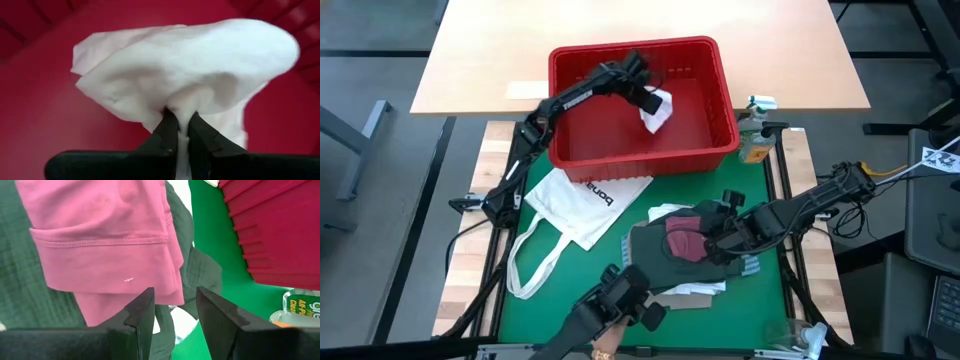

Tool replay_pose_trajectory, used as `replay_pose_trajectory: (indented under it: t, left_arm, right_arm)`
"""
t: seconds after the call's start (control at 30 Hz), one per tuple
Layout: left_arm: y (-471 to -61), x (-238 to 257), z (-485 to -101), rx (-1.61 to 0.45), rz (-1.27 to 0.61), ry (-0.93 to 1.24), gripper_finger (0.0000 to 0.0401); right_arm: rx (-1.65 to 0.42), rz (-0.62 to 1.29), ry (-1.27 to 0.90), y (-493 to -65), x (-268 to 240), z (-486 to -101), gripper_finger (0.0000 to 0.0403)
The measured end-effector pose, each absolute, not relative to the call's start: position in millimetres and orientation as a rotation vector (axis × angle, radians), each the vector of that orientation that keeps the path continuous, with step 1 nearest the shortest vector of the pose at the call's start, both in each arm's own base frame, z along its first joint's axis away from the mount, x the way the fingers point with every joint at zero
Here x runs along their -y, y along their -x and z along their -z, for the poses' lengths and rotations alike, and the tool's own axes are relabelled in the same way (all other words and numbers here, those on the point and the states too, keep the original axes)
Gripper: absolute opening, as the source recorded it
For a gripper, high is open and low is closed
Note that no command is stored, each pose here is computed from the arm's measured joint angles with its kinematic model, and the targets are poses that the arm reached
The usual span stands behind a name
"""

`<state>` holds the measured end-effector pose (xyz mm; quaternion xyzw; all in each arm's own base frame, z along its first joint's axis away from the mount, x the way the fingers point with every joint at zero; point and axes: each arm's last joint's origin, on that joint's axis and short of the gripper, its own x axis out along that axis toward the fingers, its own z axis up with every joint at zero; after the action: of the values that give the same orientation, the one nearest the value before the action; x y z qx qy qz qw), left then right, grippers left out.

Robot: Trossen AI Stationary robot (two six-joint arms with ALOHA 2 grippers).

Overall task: Fold Laundry from Bin
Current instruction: Remove the white underwear from the red bin

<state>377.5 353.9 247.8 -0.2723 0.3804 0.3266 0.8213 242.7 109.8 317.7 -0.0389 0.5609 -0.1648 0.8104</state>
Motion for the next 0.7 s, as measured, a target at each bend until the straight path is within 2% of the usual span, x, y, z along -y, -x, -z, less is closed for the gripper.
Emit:
replay_pose_trajectory:
  t: [0.33, 0.5, 0.7]
  left_arm:
    - [-357.4, -325.0, -336.0, -0.640, -0.655, 0.499, 0.0012]
    - [-352.2, -291.0, -380.4, -0.555, -0.499, 0.487, 0.0012]
    - [-349.9, -246.2, -418.6, -0.487, -0.308, 0.516, 0.0015]
  right_arm:
    - [-1.193, 0.363, 0.116, -237.6, -106.5, -341.0, 0.0144]
    - [-1.177, 0.395, 0.220, -229.6, -100.2, -364.7, 0.0144]
    - [-1.026, 0.401, 0.349, -230.1, -96.6, -391.3, 0.0144]
